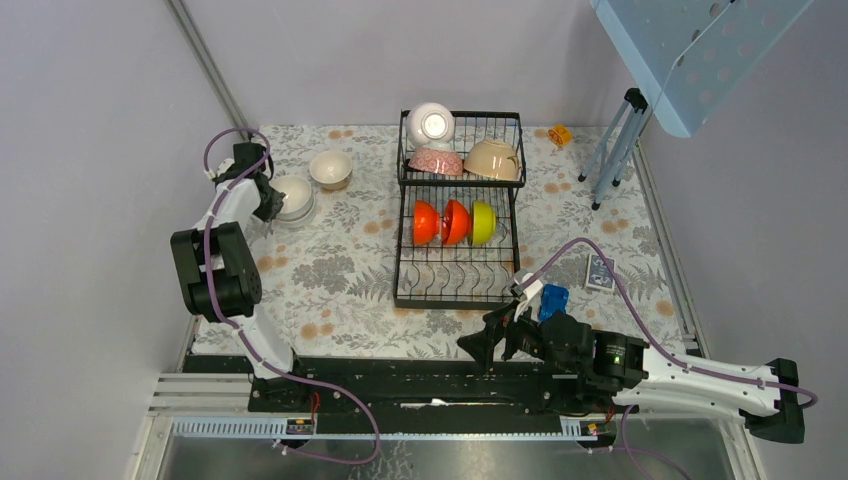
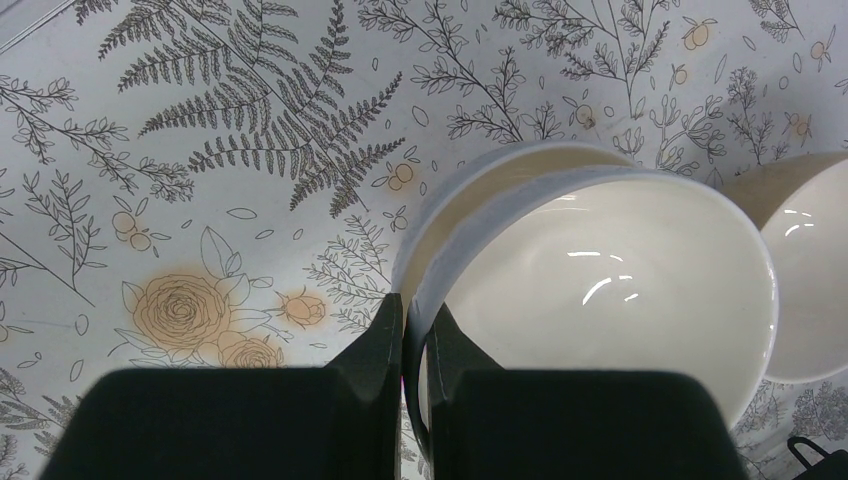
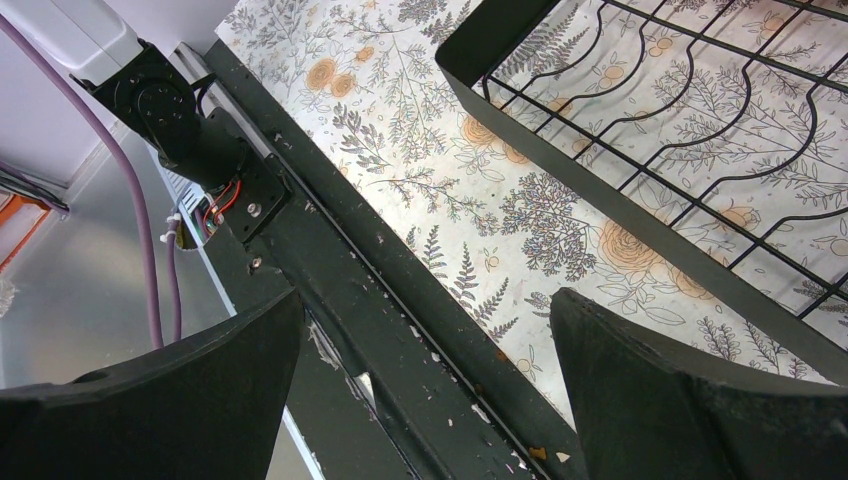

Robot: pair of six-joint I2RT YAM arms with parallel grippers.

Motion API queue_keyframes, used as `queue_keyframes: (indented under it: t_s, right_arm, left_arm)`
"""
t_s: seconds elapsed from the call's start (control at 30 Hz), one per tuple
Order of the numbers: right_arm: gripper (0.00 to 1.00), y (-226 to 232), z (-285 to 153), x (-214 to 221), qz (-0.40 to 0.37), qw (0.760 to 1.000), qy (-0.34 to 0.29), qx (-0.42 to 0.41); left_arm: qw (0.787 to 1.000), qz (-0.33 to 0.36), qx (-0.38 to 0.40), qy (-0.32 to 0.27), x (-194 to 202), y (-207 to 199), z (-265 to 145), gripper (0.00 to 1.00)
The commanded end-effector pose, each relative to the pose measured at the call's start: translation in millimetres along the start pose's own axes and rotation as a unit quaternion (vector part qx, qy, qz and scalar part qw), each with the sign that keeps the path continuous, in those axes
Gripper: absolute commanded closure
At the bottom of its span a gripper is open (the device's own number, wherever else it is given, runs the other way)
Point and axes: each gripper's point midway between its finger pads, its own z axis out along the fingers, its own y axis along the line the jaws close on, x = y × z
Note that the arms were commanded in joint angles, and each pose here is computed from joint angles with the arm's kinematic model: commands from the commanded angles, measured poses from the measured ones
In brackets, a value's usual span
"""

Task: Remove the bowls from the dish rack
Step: Place the bowl with the bowl.

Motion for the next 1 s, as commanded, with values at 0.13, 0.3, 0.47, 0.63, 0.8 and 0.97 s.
queue_keyframes:
  t_s: [0.13,0.3,0.47,0.63,0.8,0.97]
  right_arm:
    - [0.0,2.7,-3.2,-16.3,0.008,1.0,-0.022,0.006]
    - [0.0,1.7,-3.2,-15.8,0.008,1.0,-0.021,0.008]
    - [0.0,2.0,-2.7,-16.1,0.008,1.0,-0.021,0.008]
    - [0.0,2.5,-2.1,-16.3,0.007,1.0,-0.021,0.008]
    - [0.0,4.3,-2.4,-19.1,0.003,1.0,-0.02,0.007]
    - [0.0,5.3,-5.4,-22.4,0.004,1.0,-0.025,0.004]
  left_arm:
    - [1.0,-0.004,0.016,-0.021,-11.2,-7.0,2.4,0.85]
    - [1.0,-0.004,0.018,-0.017,-10.2,-7.9,2.4,0.74]
    - [1.0,-0.003,0.023,-0.014,-9.7,-10.5,2.0,0.71]
    - [0.999,-0.004,0.035,-0.019,-15.7,-14.8,-9.1,0.56]
    - [0.998,-0.004,0.046,-0.033,-26.6,-19.4,-26.6,0.46]
    - [0.998,-0.007,0.046,-0.042,-31.4,-16.5,-40.3,0.45]
